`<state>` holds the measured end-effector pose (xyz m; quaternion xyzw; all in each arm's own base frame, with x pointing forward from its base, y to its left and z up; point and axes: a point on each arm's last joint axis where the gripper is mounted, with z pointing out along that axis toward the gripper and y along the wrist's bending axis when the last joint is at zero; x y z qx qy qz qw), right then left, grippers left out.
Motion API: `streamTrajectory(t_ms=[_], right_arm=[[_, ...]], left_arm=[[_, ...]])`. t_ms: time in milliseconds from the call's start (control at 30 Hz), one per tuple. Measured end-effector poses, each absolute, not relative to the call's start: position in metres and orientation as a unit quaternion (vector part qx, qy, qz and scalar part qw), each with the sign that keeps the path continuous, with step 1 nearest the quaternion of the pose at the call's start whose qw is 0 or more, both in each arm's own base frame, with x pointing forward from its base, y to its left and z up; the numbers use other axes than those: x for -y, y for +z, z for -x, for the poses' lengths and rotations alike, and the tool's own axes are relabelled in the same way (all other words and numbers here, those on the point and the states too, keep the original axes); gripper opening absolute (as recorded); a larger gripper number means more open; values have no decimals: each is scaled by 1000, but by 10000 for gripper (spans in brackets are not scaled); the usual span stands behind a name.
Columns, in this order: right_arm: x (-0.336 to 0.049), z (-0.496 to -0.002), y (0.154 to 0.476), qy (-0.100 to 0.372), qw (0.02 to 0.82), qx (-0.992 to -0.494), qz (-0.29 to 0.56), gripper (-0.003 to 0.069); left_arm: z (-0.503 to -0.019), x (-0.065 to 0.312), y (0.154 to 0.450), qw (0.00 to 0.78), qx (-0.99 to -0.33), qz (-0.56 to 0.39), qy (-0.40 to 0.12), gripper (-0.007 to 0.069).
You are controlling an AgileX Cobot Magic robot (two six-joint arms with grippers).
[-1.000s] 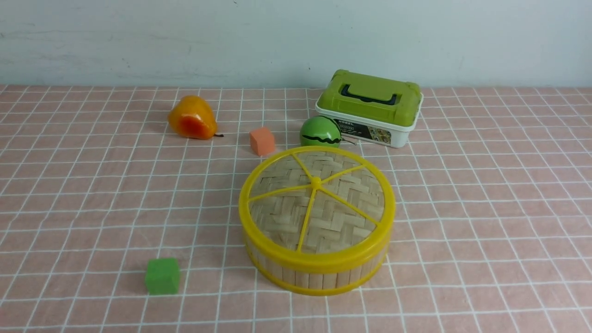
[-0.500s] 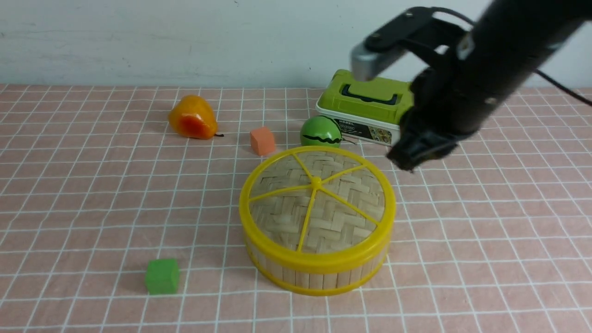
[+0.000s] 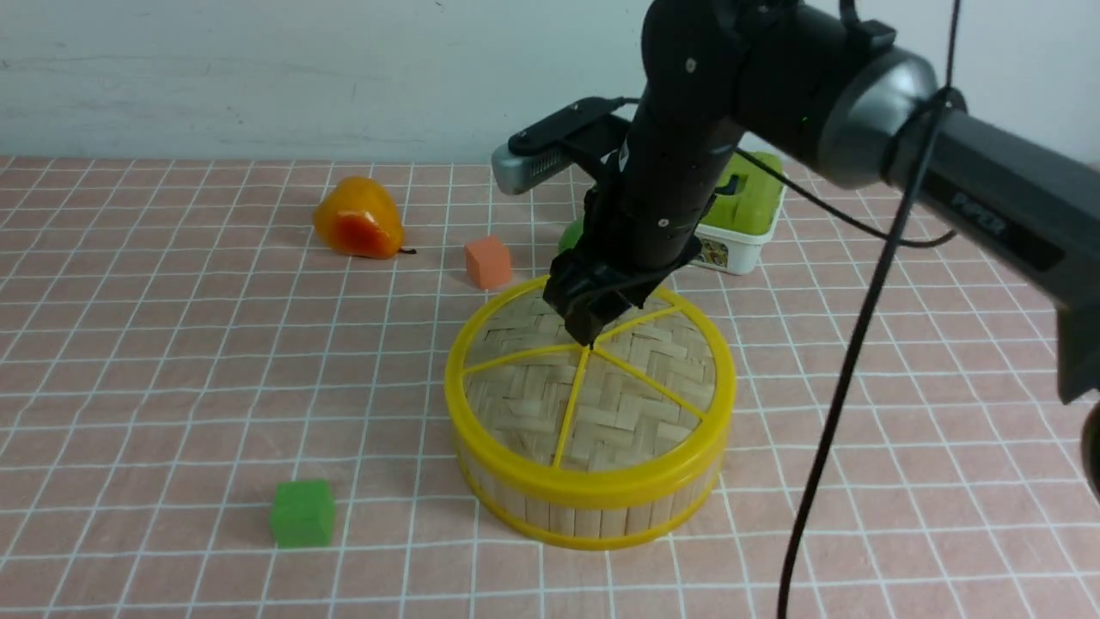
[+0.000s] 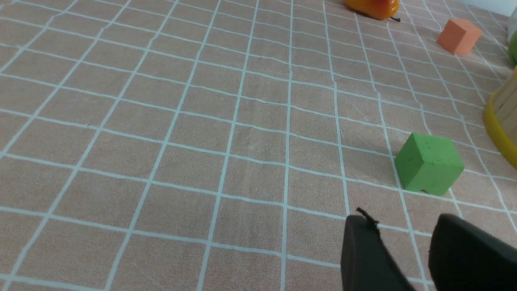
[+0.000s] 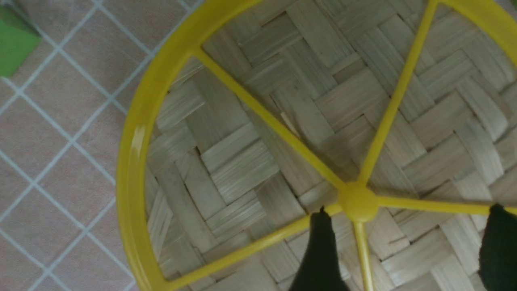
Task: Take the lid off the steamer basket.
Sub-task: Use the right arm to lift the lid of the steamer
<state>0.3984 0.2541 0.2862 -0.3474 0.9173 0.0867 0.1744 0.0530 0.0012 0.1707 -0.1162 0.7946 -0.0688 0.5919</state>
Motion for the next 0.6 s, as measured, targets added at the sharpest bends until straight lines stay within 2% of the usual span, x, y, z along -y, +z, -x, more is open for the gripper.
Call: streamTrajectory(t_ms=[100, 133, 233, 433, 600], right_arm=[[-257, -403, 272, 84, 160, -920, 348, 433], [-258, -405, 266, 84, 156, -921, 347, 393], [-259, -405, 264, 86, 156, -921, 347, 339], [-262, -405, 266, 101, 162, -919, 344, 76], [-253, -401, 284, 76, 177, -915, 354, 78]], left_arm=[[-53, -1, 171, 592, -795, 116, -69, 239], [-53, -1, 171, 592, -795, 116, -69, 239], [-53, -1, 171, 592, -795, 116, -69, 239], [-53, -1, 171, 592, -795, 116, -69, 239], [-53, -1, 171, 592, -795, 116, -69, 239]])
